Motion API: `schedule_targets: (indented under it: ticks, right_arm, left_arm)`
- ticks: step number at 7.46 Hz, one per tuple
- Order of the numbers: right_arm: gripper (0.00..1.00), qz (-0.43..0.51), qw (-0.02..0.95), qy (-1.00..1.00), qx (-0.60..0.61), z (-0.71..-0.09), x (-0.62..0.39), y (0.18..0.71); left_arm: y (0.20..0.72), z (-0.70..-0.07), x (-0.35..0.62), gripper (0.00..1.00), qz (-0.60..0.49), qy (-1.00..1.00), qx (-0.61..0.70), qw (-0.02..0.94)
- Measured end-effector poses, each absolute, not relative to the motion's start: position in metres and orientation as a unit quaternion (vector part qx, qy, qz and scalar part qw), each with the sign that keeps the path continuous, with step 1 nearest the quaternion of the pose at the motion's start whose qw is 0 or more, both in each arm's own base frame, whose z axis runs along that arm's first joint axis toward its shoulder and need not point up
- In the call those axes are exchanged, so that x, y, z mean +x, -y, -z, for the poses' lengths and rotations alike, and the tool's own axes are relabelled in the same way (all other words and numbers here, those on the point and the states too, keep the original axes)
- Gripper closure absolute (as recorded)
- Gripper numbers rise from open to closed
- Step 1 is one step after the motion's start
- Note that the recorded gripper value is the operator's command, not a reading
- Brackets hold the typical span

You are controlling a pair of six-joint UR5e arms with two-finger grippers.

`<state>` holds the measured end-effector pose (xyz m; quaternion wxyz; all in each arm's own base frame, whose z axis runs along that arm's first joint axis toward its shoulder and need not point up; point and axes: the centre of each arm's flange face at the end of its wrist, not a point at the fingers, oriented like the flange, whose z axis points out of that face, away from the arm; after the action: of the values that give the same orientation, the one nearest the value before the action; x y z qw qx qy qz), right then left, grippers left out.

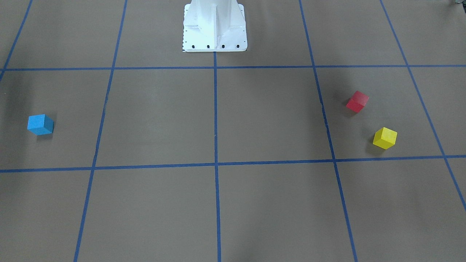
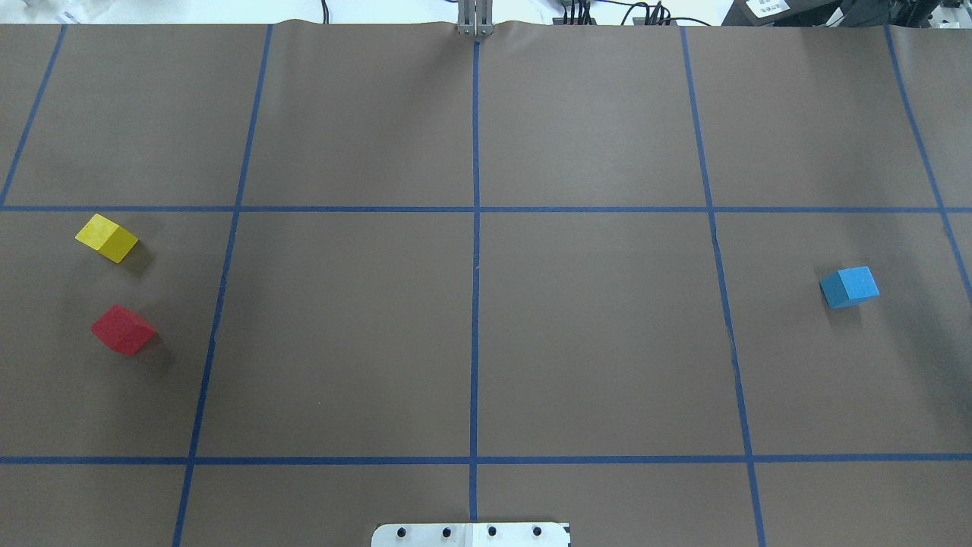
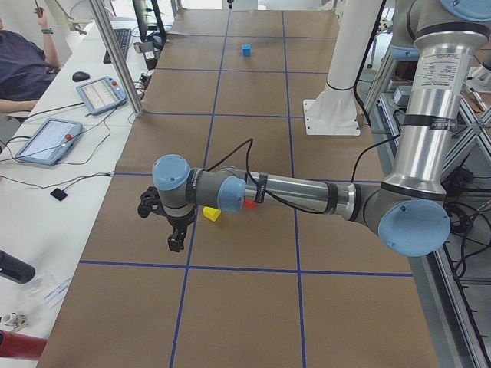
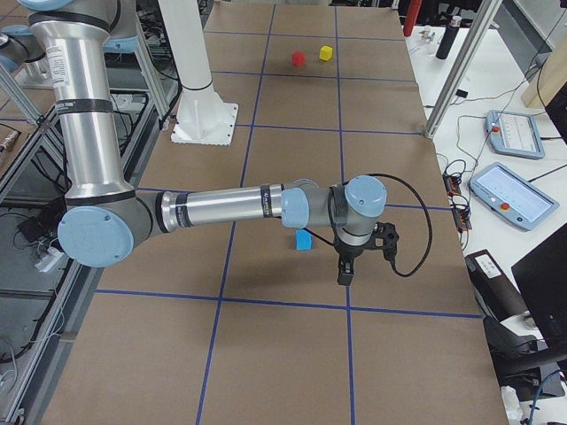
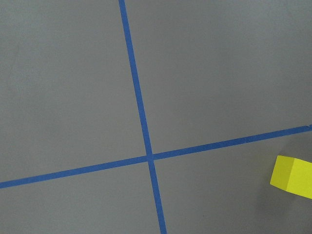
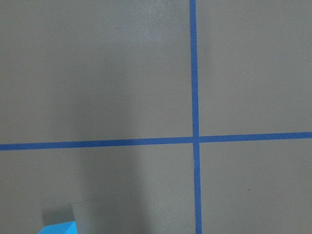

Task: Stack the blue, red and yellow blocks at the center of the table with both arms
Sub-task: 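Move the right gripper toward the blue cube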

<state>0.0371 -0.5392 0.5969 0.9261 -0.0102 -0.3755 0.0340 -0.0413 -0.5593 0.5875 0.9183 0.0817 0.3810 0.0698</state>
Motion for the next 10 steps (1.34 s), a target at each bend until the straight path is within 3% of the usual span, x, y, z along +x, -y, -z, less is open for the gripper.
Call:
schedule_targets:
  ticks: [7,10]
  right_arm:
    - [0.00,-0.033,0.926,0.376,-0.005,-0.596,0.038,0.534]
    - [0.00,0.000,0.928,0.372,0.021,-0.557,0.007,0.571]
  left_arm:
    - [0.539,-0.565,-0.041,0.00,-0.079,-0.383,0.106,0.914]
    - [0.538,-0.544,-0.035,0.00,-0.084,-0.383,0.120,0.912]
